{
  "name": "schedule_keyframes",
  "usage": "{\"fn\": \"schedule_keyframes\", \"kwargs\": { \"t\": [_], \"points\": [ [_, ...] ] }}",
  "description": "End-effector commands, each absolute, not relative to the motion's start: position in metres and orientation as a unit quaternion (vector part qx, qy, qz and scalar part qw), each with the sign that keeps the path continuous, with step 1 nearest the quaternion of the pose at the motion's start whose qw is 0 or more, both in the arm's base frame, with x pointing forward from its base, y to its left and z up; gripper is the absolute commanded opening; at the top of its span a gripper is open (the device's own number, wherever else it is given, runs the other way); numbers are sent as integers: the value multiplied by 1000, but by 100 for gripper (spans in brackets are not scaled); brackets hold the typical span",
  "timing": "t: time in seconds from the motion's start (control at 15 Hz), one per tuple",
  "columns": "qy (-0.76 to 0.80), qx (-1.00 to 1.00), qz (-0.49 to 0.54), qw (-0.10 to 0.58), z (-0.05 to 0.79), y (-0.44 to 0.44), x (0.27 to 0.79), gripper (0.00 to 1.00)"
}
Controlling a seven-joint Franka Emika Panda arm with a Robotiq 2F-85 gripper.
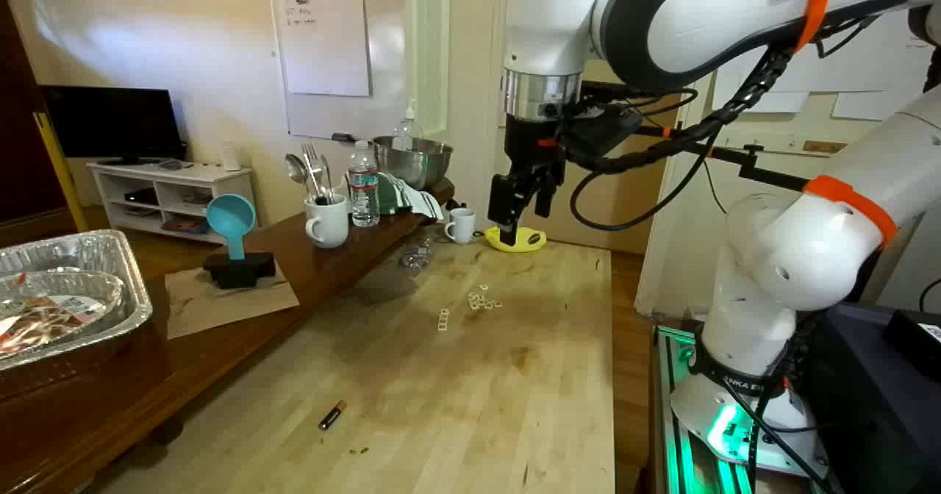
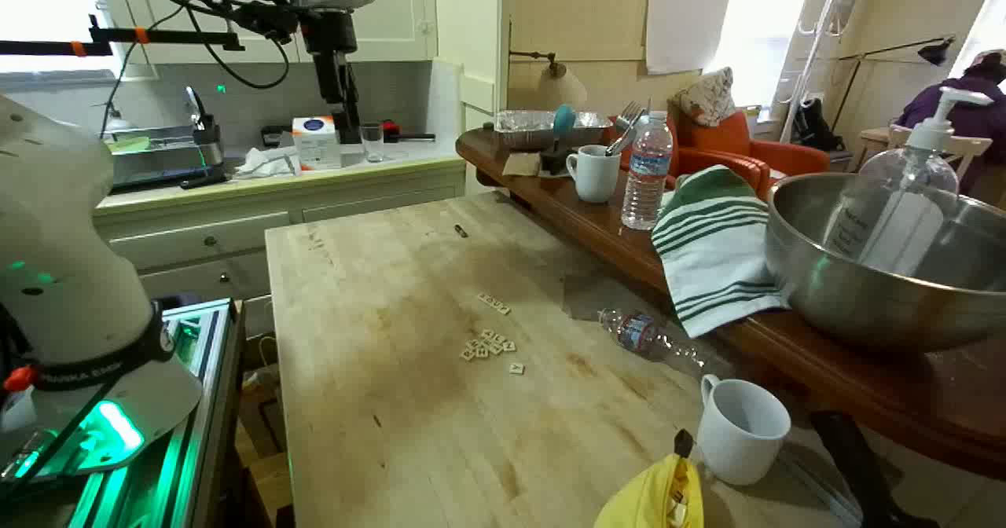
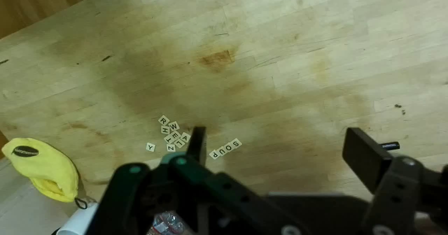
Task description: Move the letter pieces on the table
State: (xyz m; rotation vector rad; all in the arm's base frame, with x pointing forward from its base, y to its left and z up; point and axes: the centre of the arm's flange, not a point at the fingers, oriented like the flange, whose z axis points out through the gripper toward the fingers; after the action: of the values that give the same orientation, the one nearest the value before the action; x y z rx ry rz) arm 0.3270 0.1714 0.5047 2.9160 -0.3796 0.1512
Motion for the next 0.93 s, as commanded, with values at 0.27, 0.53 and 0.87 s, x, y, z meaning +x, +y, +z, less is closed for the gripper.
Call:
{"fn": "schedule_keyframes", "kwargs": {
  "t": [0.27, 0.53, 0.87],
  "points": [
    [-128, 986, 51, 98, 505, 171, 327, 100],
    [-142, 983, 32, 111, 474, 157, 350, 100],
    [-114, 991, 21, 67, 420, 123, 386, 100]
  ]
}}
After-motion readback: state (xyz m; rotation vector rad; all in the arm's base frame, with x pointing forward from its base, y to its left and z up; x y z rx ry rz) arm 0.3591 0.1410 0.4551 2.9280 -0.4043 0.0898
